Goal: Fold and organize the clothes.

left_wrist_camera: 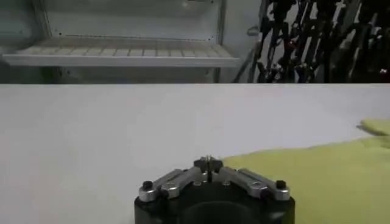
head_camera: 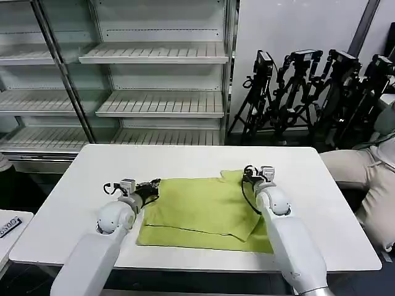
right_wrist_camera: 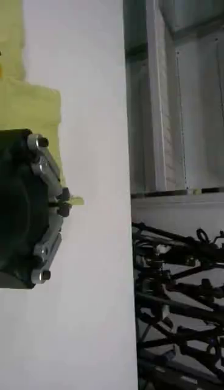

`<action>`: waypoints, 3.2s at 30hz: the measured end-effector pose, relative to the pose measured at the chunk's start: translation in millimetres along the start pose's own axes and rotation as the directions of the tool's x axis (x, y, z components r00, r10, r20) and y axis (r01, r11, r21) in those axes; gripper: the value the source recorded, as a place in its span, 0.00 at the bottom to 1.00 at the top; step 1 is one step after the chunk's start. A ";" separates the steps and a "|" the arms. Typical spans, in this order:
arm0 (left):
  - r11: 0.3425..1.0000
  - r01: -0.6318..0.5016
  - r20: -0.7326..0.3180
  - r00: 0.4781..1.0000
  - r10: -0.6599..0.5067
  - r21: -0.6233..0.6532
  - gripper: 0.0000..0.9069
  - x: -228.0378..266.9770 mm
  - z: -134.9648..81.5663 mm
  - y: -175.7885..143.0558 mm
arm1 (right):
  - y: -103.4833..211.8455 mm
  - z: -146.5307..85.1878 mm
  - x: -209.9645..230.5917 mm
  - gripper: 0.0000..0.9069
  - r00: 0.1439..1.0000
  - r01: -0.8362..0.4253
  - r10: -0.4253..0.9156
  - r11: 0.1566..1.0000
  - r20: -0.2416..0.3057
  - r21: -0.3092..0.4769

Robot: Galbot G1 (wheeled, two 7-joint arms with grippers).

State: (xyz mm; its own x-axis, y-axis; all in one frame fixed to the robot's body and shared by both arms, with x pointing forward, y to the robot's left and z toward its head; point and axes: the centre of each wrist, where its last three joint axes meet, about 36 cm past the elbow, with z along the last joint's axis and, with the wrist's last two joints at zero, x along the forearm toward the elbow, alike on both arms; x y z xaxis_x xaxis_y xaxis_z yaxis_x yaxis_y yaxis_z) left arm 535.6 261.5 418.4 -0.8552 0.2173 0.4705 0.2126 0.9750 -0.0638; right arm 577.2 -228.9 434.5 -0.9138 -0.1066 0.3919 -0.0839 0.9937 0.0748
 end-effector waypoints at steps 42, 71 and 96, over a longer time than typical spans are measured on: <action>0.999 -0.045 0.038 0.998 0.046 -0.026 1.00 139.9 54.2 -27.4 | -20.8 67.3 190.6 1.00 0.998 -0.010 0.007 0.999 0.063 0.042; 0.985 0.144 -0.039 0.989 -0.141 0.094 0.01 142.1 69.2 -90.4 | -10.3 61.3 251.8 1.00 0.985 -0.032 0.017 0.996 0.170 0.087; 0.959 0.270 0.020 0.963 -0.269 -0.092 0.02 150.8 68.8 -31.9 | -9.4 60.9 265.0 1.00 0.984 -0.034 0.015 0.994 0.179 0.102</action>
State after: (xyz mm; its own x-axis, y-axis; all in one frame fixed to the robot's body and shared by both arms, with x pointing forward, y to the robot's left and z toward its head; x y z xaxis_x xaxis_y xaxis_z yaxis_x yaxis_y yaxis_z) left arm 367.4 266.4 430.8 -0.8902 -0.0525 0.4526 0.0162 0.9891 0.1465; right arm 311.7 -264.4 481.9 -0.9714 -0.0836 0.2223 -0.0931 0.9951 -0.0327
